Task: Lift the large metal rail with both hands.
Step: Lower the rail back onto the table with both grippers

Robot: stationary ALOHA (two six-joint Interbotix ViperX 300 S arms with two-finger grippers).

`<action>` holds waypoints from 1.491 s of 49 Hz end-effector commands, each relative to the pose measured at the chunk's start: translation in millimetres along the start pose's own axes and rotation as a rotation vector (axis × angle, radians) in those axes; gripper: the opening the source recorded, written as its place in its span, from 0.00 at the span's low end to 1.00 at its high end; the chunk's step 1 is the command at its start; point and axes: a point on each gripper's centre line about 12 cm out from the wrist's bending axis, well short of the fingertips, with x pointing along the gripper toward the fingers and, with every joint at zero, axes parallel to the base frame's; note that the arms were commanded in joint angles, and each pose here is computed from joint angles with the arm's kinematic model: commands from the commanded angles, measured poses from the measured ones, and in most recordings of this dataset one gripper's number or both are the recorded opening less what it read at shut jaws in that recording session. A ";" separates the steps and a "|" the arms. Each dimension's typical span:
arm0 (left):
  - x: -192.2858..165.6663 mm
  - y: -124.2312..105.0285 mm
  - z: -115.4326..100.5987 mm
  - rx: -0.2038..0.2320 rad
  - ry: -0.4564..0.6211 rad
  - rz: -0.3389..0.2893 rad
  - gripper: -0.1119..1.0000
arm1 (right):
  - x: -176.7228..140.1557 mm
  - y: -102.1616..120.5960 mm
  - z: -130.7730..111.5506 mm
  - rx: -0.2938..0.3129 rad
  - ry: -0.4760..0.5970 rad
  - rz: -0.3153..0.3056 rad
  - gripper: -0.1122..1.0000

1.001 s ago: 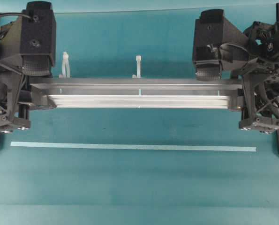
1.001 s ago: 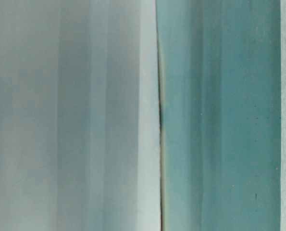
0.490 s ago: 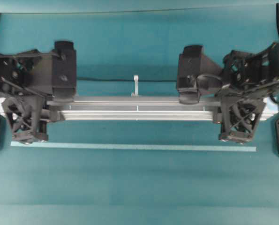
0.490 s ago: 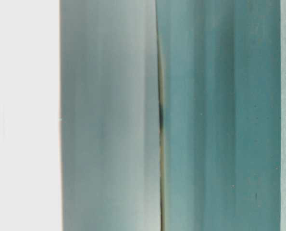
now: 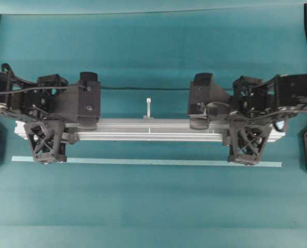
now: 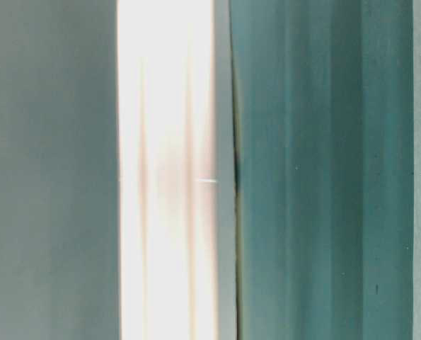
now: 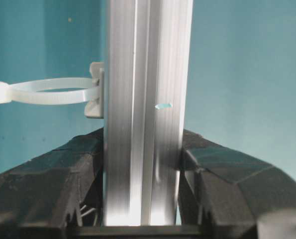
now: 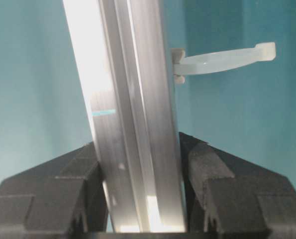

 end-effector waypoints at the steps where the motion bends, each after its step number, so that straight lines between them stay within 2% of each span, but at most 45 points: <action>1: 8.4 3.5 -4.6 -0.012 0.006 0.004 0.43 | 8.0 -0.7 0.5 0.014 -0.006 -0.002 0.45; 8: 32.5 2.7 -12.8 -0.014 0.000 0.001 0.43 | 23.0 -0.2 0.3 0.012 -0.025 0.000 0.45; 17: 56.8 3.3 -15.1 -0.024 -0.075 -0.003 0.43 | 50.0 -1.5 -9.1 0.010 -0.016 -0.004 0.45; 28: 84.2 2.5 -21.8 -0.027 -0.023 -0.003 0.43 | 68.0 1.3 -14.1 -0.002 -0.020 -0.002 0.45; 36: 103.6 1.3 -18.6 -0.024 -0.061 -0.007 0.43 | 82.3 4.0 -15.8 -0.007 -0.026 0.004 0.45; 45: 122.4 0.0 -22.6 -0.022 -0.029 -0.008 0.43 | 98.5 11.5 -19.9 -0.020 -0.018 0.014 0.45; 63: 125.5 -0.9 -25.5 -0.019 -0.024 -0.009 0.43 | 110.8 13.8 -19.2 -0.026 -0.011 0.015 0.45; 73: 124.4 -8.0 -24.4 0.001 -0.022 -0.016 0.43 | 113.6 15.5 -18.9 -0.025 -0.011 0.022 0.45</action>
